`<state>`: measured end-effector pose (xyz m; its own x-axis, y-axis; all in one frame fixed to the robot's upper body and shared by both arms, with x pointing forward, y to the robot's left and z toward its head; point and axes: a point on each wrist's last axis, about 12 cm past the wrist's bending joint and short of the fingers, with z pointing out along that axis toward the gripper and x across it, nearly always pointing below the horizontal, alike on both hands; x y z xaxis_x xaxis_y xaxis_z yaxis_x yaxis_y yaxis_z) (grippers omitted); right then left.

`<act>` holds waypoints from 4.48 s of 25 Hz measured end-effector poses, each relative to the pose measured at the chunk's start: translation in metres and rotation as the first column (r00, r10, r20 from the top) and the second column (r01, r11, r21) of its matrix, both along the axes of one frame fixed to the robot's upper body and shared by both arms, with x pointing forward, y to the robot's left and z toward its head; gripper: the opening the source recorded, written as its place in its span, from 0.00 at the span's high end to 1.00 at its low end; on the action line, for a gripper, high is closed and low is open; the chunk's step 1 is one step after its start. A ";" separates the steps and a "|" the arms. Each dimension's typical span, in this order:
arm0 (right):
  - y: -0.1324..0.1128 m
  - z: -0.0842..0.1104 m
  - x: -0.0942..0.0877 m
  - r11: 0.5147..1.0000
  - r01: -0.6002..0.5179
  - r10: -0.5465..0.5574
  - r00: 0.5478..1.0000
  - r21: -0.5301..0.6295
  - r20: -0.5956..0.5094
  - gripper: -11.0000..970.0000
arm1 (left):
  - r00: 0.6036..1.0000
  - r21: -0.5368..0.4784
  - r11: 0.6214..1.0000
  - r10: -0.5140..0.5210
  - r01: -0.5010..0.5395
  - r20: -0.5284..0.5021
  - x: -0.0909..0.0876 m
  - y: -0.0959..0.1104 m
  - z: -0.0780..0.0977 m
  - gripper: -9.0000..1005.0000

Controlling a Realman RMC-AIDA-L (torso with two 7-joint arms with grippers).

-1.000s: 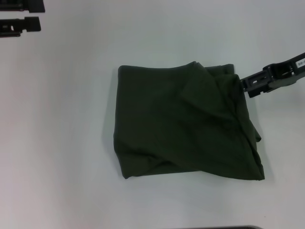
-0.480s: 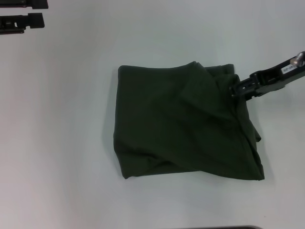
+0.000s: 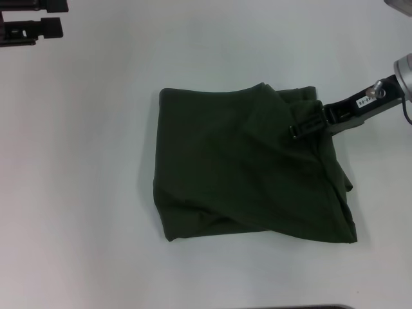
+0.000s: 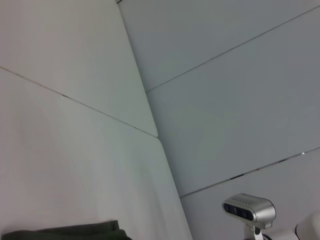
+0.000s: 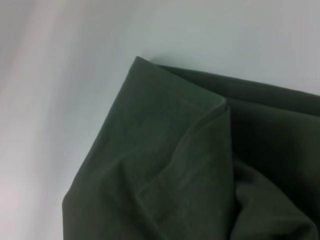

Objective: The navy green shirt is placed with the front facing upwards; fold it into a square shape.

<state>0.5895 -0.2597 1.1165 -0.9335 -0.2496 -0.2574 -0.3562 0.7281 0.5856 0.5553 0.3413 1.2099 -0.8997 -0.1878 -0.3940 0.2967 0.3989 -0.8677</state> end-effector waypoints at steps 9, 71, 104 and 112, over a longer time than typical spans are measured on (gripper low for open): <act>0.002 -0.001 0.001 1.000 0.011 -0.011 1.000 0.000 -0.001 0.18 | 1.000 -0.007 1.000 -0.016 0.016 -0.002 0.004 -0.005 -0.004 0.40; -0.064 0.054 0.026 0.973 0.212 -0.220 0.972 0.094 0.086 0.43 | 1.000 -0.023 1.000 -0.001 0.001 0.004 0.000 -0.001 -0.009 0.40; 0.018 0.006 0.018 1.000 0.010 -0.010 0.997 0.000 0.075 0.45 | 0.993 -0.041 0.992 0.119 -0.119 0.011 -0.004 0.033 0.003 0.40; -0.019 0.015 0.026 0.984 0.177 -0.178 0.974 0.023 0.140 0.45 | 0.993 -0.043 0.992 0.115 -0.115 0.014 -0.003 0.031 0.003 0.40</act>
